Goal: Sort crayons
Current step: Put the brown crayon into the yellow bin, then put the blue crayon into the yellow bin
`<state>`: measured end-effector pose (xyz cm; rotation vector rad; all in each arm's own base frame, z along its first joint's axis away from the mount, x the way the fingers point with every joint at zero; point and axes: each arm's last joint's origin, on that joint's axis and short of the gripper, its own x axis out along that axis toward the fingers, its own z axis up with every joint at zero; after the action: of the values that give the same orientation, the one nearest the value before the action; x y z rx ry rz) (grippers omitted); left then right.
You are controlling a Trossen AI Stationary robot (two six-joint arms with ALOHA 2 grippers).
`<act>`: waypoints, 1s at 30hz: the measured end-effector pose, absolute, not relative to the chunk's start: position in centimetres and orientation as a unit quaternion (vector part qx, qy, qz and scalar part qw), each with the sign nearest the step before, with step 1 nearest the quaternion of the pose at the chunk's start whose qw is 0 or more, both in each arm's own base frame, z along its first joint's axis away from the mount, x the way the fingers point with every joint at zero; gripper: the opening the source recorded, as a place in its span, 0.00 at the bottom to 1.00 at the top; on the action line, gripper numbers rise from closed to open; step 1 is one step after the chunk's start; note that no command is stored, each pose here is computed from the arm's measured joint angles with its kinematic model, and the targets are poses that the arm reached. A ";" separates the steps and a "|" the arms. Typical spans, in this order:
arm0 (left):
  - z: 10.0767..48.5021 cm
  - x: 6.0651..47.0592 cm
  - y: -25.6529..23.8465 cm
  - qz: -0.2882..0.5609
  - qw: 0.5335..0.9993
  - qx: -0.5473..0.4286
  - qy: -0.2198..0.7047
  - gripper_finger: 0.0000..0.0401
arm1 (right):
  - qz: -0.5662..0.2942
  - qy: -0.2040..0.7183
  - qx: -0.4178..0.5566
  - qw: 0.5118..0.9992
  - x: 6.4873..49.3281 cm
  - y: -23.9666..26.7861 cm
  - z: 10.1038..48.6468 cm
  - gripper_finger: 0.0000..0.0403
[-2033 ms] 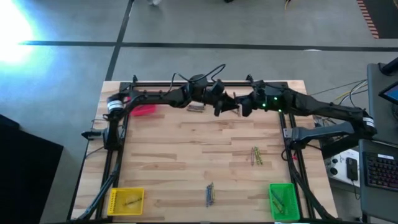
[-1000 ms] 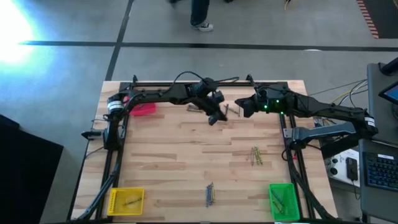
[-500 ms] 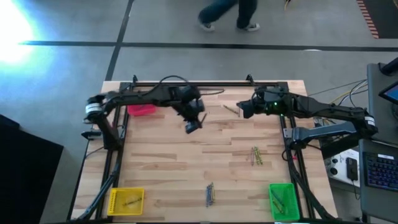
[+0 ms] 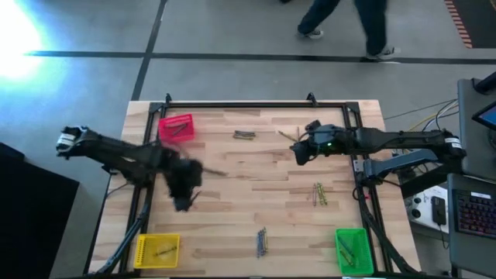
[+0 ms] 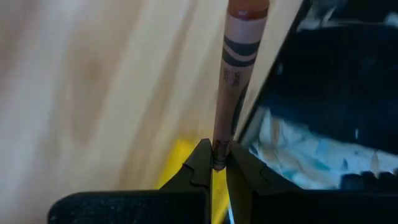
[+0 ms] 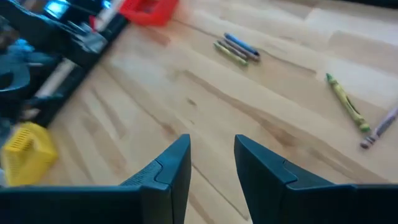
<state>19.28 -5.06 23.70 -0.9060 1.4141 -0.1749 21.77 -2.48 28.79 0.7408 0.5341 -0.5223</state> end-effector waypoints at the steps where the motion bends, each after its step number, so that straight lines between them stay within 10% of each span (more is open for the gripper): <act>1: 23.3 18.4 -5.9 -0.074 0.649 -0.406 0.638 0.00 | -0.254 0.265 0.352 0.861 22.0 -2.6 28.3 0.29; 18: 17.8 12.9 -15.8 -0.124 0.504 -0.435 0.736 0.08 | -0.207 0.328 0.367 0.845 27.0 -2.6 23.9 0.28; 30: 16.4 13.1 -16.6 -0.115 0.485 -0.411 0.763 0.41 | -0.213 0.342 0.357 0.843 26.9 -2.6 23.6 0.33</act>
<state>13.12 -16.58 16.40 -1.0010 1.8570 -0.2805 26.90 -2.63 23.60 0.7531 0.7214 -0.4495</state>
